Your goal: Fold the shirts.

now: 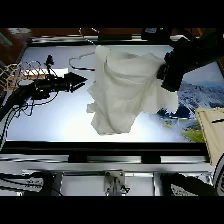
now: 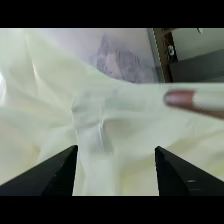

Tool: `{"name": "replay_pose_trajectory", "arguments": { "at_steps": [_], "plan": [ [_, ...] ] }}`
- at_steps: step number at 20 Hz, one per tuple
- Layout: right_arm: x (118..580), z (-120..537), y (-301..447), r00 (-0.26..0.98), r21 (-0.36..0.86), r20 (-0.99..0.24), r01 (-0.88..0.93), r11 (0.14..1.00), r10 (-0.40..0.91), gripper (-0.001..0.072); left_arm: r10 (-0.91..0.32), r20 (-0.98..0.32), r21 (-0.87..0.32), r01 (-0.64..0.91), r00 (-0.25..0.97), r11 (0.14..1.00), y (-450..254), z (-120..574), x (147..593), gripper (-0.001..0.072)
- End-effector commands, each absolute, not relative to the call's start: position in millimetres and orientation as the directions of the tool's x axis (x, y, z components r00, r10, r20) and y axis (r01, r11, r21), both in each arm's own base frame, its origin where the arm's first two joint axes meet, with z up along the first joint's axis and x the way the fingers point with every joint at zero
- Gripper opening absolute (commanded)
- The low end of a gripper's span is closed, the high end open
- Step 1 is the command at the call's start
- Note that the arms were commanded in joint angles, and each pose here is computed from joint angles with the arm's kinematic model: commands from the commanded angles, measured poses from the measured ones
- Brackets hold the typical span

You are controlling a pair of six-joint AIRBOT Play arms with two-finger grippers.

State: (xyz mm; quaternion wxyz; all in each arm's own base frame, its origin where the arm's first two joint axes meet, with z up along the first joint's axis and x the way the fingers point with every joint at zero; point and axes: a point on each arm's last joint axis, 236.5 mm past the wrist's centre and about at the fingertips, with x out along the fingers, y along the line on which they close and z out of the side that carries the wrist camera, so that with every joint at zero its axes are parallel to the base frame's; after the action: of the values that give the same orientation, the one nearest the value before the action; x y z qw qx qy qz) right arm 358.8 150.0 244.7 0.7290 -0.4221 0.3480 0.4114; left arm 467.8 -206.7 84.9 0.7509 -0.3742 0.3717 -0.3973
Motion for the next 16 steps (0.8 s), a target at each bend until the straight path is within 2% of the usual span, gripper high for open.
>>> {"name": "replay_pose_trajectory", "arguments": {
  "at_steps": [1, 6, 9, 11, 13, 16],
  "plan": [
    [362.5, 247.5, 151.2, 0.436, -0.343, -0.844, -0.886, 0.311, 0.312, 0.0071, -0.892, -0.301, -0.864, 0.3, 0.338, 0.405, -219.7, 61.7, 455.1, 0.0586],
    [361.0, 246.8, 151.5, 0.43, -0.324, -0.847, -0.884, 0.338, 0.313, 0.0071, -0.852, -0.292, -0.866, 0.258, 0.435, 0.428, -267.9, 41.9, 480.1, 0.0587],
    [359.8, 246.2, 151.4, 0.425, -0.32, -0.85, -0.886, 0.336, 0.312, 0.0071, -0.838, -0.188, -0.885, 0.282, 0.512, 0.371, -277.7, 55.9, 500.9, 0.058],
    [358.5, 245.4, 150.8, 0.419, -0.315, -0.853, -0.888, 0.335, 0.31, 0.0071, -0.826, -0.124, -0.903, 0.282, 0.549, 0.323, -275.9, 68.1, 514.0, 0.0497],
    [356.1, 243.6, 149.0, 0.409, -0.307, -0.861, -0.892, 0.333, 0.302, 0.0071, -0.815, -0.1, -0.912, 0.275, 0.571, 0.305, -267.9, 74.4, 522.8, 0.006],
    [355.3, 243.0, 148.3, 0.406, -0.304, -0.863, -0.893, 0.332, 0.3, 0.0071, -0.805, -0.072, -0.912, 0.287, 0.589, 0.292, -241.6, 82.7, 530.9, 0.0053]
  ]
}}
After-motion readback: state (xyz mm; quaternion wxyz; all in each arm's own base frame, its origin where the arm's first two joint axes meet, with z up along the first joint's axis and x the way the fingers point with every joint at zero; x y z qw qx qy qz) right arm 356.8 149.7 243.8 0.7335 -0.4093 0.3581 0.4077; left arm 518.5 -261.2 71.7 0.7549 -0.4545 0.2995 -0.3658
